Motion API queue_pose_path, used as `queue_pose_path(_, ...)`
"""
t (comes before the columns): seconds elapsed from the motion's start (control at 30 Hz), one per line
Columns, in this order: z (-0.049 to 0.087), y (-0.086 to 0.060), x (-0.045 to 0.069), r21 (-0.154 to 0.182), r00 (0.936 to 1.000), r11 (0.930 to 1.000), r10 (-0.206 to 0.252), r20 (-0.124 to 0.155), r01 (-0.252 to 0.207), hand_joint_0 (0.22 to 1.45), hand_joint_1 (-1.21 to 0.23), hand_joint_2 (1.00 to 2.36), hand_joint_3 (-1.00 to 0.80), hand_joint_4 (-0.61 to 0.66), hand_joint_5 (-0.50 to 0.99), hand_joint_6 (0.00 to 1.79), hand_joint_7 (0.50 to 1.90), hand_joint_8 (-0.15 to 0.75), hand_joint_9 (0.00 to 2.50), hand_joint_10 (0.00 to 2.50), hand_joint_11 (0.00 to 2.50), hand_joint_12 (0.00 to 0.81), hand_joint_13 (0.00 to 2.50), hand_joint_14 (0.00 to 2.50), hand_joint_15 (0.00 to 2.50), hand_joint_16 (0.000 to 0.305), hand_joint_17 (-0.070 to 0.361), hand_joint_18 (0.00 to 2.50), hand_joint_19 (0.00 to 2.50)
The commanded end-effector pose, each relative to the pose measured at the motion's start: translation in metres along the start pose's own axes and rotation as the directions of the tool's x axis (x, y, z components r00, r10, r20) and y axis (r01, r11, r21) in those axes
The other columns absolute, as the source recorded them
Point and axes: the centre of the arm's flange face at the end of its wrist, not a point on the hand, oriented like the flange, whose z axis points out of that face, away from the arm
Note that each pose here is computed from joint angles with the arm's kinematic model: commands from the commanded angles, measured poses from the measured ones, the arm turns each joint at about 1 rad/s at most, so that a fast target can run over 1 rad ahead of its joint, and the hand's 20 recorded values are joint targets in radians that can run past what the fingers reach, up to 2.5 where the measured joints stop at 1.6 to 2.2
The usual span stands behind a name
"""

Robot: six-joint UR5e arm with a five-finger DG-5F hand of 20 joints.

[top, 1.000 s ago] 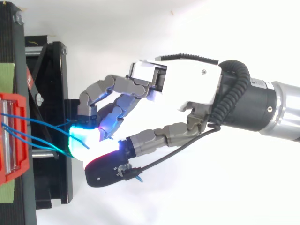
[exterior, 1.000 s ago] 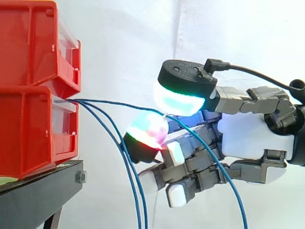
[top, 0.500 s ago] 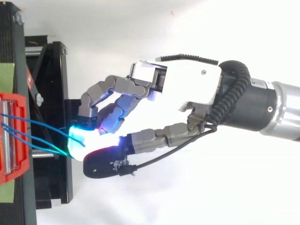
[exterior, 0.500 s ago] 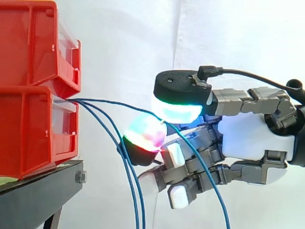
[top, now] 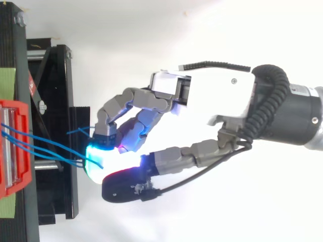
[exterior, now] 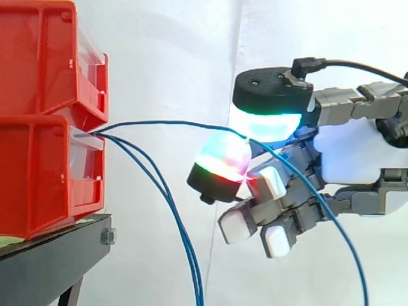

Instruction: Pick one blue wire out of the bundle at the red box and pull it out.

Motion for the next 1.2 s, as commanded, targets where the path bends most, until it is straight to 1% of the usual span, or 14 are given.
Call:
queue_pose_path(0.0, -0.005, 0.006, -0.003, 0.022, 1.0000, 0.9997, -0.006, -0.006, 0.006, 0.58, -0.72, 1.13, 0.03, 0.20, -0.18, 0.90, 0.82, 0.434, 1.05, 0.01, 0.74, 0.521, 0.90, 0.01, 0.44, 0.075, 0.168, 0.94, 0.49)
queue_pose_path(0.17, -0.008, 0.012, -0.008, 0.036, 0.9999, 0.9994, 0.002, -0.011, -0.001, 0.57, -0.72, 1.16, 0.02, 0.19, -0.18, 0.90, 0.83, 0.438, 1.05, 0.01, 0.76, 0.522, 0.90, 0.01, 0.44, 0.075, 0.169, 0.94, 0.48)
queue_pose_path(0.2, -0.011, 0.013, -0.008, 0.044, 0.9997, 0.9990, 0.005, -0.022, -0.004, 0.57, -0.72, 1.16, 0.03, 0.19, -0.18, 0.90, 0.83, 0.437, 1.05, 0.01, 0.76, 0.522, 0.90, 0.01, 0.44, 0.075, 0.169, 0.94, 0.48)
queue_pose_path(0.27, -0.015, 0.013, -0.010, 0.055, 0.9995, 0.9985, 0.008, -0.031, -0.006, 0.57, -0.72, 1.16, 0.02, 0.19, -0.18, 0.90, 0.82, 0.439, 1.05, 0.01, 0.75, 0.522, 0.90, 0.01, 0.44, 0.075, 0.169, 0.94, 0.48)
queue_pose_path(0.3, -0.023, 0.013, -0.013, 0.065, 0.9994, 0.9979, 0.008, -0.032, -0.006, 0.57, -0.72, 1.16, 0.02, 0.19, -0.18, 0.90, 0.82, 0.440, 1.05, 0.01, 0.75, 0.522, 0.90, 0.01, 0.44, 0.075, 0.169, 0.94, 0.48)
queue_pose_path(0.33, -0.027, 0.012, -0.013, 0.071, 0.9994, 0.9975, 0.006, -0.033, -0.004, 0.57, -0.72, 1.18, 0.03, 0.19, -0.17, 0.90, 0.82, 0.440, 1.06, 0.01, 0.75, 0.524, 0.90, 0.01, 0.44, 0.075, 0.169, 0.94, 0.48)
queue_pose_path(0.37, -0.034, 0.010, -0.014, 0.081, 0.9993, 0.9968, 0.003, -0.036, 0.000, 0.57, -0.72, 1.18, 0.02, 0.19, -0.17, 0.90, 0.82, 0.439, 1.05, 0.01, 0.75, 0.521, 0.90, 0.01, 0.44, 0.075, 0.169, 0.94, 0.48)
queue_pose_path(0.43, -0.040, 0.008, -0.015, 0.085, 0.9994, 0.9964, 0.005, -0.035, -0.002, 0.57, -0.72, 1.18, 0.02, 0.18, -0.17, 0.90, 0.83, 0.440, 1.06, 0.01, 0.75, 0.523, 0.90, 0.01, 0.44, 0.075, 0.169, 0.94, 0.49)
queue_pose_path(0.47, -0.045, 0.007, -0.016, 0.085, 0.9995, 0.9964, 0.011, -0.029, -0.008, 0.57, -0.72, 1.17, 0.03, 0.18, -0.17, 0.90, 0.82, 0.440, 1.06, 0.01, 0.75, 0.523, 0.90, 0.01, 0.44, 0.075, 0.169, 0.94, 0.48)
queue_pose_path(0.5, -0.045, 0.007, -0.016, 0.085, 0.9995, 0.9964, 0.011, -0.029, -0.008, 0.57, -0.72, 1.17, 0.03, 0.18, -0.17, 0.90, 0.83, 0.437, 1.06, 0.01, 0.76, 0.523, 0.90, 0.01, 0.44, 0.075, 0.169, 0.94, 0.48)
queue_pose_path(0.6, -0.047, 0.009, -0.022, 0.085, 0.9985, 0.9949, 0.054, 0.000, -0.054, 0.57, -0.72, 1.17, 0.03, 0.19, -0.17, 0.90, 0.83, 0.442, 1.06, 0.01, 0.75, 0.525, 0.90, 0.01, 0.44, 0.075, 0.169, 0.94, 0.48)
queue_pose_path(0.63, -0.048, 0.008, -0.023, 0.091, 0.9984, 0.9942, 0.057, 0.003, -0.057, 0.57, -0.72, 1.17, 0.03, 0.18, -0.17, 0.90, 0.82, 0.438, 1.06, 0.01, 0.75, 0.524, 0.90, 0.01, 0.44, 0.075, 0.169, 0.94, 0.49)
queue_pose_path(0.87, -0.048, 0.005, -0.023, 0.101, 0.9989, 0.9938, 0.047, 0.001, -0.047, 0.56, -0.72, 1.20, 0.02, 0.18, -0.17, 0.90, 0.82, 0.439, 1.06, 0.01, 0.76, 0.524, 0.90, 0.01, 0.44, 0.075, 0.170, 0.94, 0.48)
queue_pose_path(1.17, -0.048, 0.008, -0.022, 0.098, 0.9989, 0.9941, 0.047, -0.002, -0.046, 0.56, -0.72, 1.21, 0.02, 0.19, -0.17, 0.90, 0.82, 0.439, 1.06, 0.01, 0.75, 0.525, 0.90, 0.01, 0.44, 0.075, 0.170, 0.94, 0.48)
